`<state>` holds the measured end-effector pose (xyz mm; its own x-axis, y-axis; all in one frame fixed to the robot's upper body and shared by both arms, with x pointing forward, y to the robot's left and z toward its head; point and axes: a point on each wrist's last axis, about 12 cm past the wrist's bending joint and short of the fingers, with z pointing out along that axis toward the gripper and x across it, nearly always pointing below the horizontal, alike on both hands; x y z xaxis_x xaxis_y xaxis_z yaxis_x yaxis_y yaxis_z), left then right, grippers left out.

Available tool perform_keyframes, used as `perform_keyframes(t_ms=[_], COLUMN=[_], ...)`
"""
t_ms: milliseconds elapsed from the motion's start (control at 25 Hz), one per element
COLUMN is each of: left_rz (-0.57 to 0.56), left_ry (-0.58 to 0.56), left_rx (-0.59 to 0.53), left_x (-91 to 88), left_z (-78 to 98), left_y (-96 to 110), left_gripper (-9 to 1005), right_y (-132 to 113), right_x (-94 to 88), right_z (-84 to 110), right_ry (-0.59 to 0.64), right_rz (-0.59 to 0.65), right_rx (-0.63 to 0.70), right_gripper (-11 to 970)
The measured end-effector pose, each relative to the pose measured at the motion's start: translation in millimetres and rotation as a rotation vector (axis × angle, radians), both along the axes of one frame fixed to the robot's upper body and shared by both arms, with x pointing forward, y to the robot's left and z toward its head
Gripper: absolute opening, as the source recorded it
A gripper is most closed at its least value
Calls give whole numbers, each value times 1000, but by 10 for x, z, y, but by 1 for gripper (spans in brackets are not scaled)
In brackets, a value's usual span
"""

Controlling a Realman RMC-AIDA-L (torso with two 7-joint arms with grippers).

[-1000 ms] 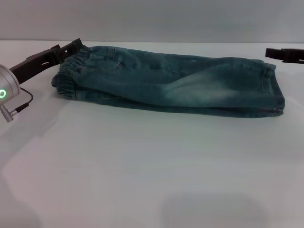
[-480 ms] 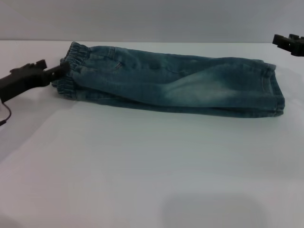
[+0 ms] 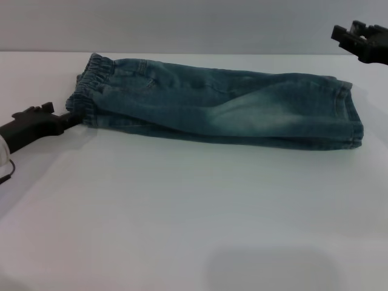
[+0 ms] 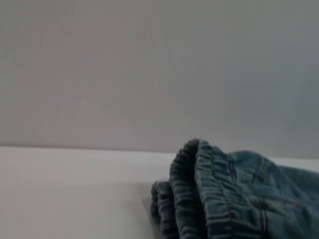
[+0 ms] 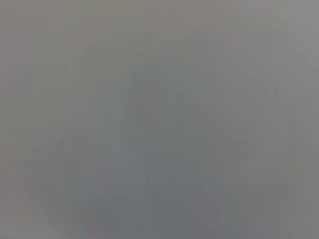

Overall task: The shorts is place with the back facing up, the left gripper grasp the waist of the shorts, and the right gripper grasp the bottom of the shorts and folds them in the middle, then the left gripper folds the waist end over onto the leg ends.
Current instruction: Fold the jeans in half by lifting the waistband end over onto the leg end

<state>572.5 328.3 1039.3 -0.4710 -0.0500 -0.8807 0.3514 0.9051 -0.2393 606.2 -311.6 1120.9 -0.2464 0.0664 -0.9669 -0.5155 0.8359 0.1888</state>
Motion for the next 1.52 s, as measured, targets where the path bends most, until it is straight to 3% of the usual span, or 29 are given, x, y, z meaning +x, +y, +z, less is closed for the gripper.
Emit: perform_keyframes(t_ms=[160,640,1520], left_rz=[-4,24,-4], left_ry=[6,-51,-19], left_rx=[30,50,143], left_x=[35,118,214], left_z=[-50,-35,-140], left_y=[-74,-138,-350], left_gripper=[859,841,793], right_y=[40,78,108], right_x=[-33,-103,-207], right_z=[-17,-11,106], right_ry=[-57,-75,-132], right_rz=[27,83,184], right_rx=[8,34,58], right_gripper=[488,487,488])
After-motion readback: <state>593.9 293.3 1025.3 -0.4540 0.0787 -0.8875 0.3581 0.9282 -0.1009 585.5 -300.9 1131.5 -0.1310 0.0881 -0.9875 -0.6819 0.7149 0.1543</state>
